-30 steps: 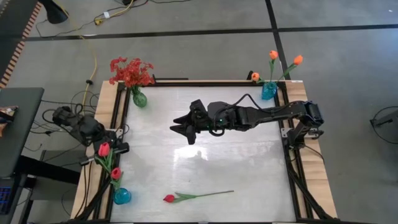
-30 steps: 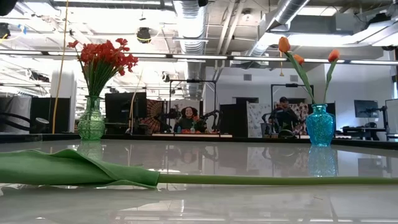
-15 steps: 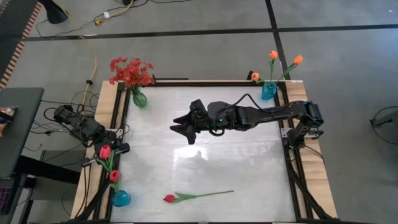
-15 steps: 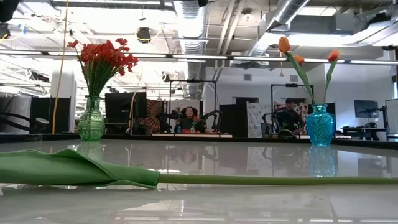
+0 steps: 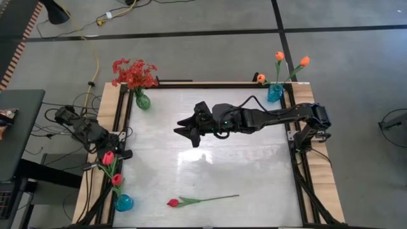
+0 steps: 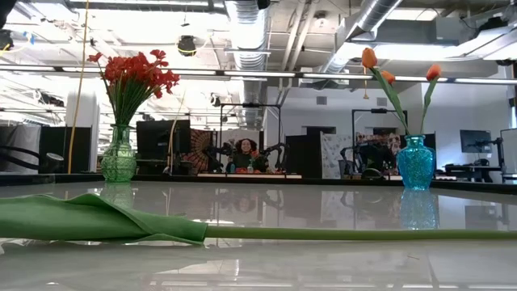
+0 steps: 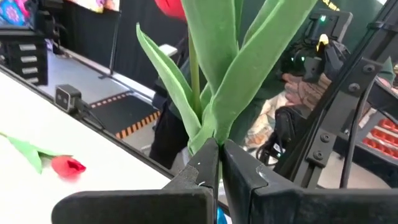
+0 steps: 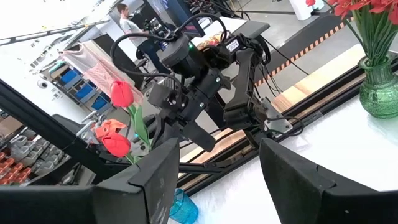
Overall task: Sort flowers into vase by color
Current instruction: Put the top pink tulip into the bottom blue vase
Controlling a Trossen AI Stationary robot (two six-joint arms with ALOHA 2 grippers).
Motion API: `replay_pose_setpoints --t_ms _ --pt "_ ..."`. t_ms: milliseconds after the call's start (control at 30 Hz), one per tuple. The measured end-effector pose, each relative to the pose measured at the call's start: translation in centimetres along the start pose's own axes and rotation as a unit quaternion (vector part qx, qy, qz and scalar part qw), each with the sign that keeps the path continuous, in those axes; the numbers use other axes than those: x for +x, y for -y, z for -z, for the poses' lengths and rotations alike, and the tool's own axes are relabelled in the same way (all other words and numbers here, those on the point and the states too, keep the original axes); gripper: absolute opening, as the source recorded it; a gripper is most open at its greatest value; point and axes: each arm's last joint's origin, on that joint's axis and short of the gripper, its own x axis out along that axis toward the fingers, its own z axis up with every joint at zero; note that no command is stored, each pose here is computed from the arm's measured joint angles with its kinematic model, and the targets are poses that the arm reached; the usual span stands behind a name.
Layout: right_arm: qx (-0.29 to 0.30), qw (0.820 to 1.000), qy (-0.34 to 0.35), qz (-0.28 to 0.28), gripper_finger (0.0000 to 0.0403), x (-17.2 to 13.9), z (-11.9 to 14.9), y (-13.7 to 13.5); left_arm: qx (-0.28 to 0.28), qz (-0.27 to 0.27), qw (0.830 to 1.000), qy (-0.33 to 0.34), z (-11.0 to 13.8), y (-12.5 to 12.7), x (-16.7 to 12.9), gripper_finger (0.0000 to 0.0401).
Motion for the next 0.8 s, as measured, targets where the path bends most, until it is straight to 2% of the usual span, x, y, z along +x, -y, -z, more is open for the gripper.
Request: replay_pose_setpoints --t_ms 400,533,800 --pt "0.0 1.0 0.001 0.002 0.0248 0.0 -0.1 0.2 -0.033 0.01 0.998 -0.06 0.5 -0.5 1.5 0.0" --pt "0.001 1.0 -0.003 -0.004 0.0248 0.0 -0.3 0.4 -0.062 -0.026 0.996 -0.055 0.5 -0.8 1.6 0.0002" --pt "0.002 1.0 -0.001 -0.001 0.0248 0.1 -0.6 0.8 -0.084 -0.03 0.995 -0.054 0.4 -0.8 1.6 0.0041"
